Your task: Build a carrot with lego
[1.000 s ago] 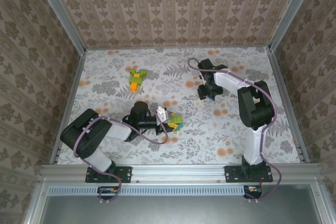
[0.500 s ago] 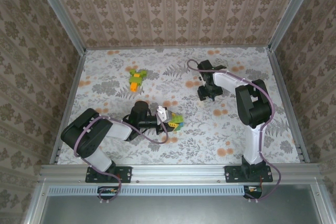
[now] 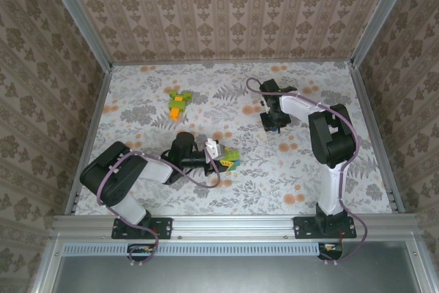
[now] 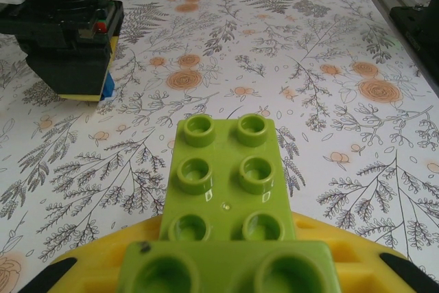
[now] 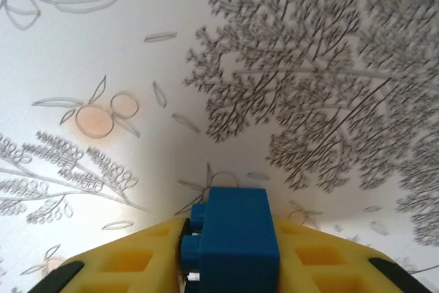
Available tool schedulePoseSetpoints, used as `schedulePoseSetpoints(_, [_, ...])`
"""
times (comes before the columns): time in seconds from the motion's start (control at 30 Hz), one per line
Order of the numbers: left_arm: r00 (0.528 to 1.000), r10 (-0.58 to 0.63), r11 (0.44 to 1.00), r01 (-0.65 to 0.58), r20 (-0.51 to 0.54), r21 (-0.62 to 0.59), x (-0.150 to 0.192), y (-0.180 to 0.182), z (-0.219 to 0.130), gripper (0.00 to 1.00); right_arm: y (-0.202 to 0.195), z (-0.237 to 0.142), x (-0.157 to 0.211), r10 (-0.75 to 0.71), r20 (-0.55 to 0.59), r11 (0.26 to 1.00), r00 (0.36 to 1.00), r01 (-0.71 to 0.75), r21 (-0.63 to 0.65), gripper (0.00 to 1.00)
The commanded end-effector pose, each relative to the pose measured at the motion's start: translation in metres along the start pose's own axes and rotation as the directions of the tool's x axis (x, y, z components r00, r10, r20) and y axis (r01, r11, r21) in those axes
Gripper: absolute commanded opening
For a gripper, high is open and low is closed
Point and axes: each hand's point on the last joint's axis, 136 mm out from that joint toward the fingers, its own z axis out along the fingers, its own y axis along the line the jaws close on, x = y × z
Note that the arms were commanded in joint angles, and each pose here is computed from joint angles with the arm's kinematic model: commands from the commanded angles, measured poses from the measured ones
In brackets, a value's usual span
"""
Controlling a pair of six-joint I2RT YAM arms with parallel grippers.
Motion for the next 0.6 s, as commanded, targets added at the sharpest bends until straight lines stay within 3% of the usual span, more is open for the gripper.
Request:
schedulePoseSetpoints(0.0, [0.991,-0.064,0.998,0.063,-0.116,-0.007,0.036,-0.004,0.001,0.28,0.021,-0.018,0.004,0.129,0.013,0.971,0.992,-0.123,-0.205,0.32])
schedulePoseSetpoints(0.27, [0.991,-0.064,0.998,0.064,-0.117,-0.004,0.036,-0.004,0.001,0.28,0.058,-0.032,0.02,0.291,-0.04,0.818,0.956,-0.27,-0.508,0.31])
schedulePoseSetpoints(0.43, [0.991,-0.064,0.998,0.064,-0.116,-0.004,0.036,-0.005,0.001,0.28,0.064,-0.035,0.029,0.338,-0.084,0.738,0.937,-0.319,-0.594,0.3])
schedulePoseSetpoints(0.57, [0.991,-0.063,0.998,0.063,-0.115,-0.004,0.036,-0.005,0.001,0.28,0.058,-0.03,0.038,0.35,-0.107,0.741,0.931,-0.344,-0.576,0.31])
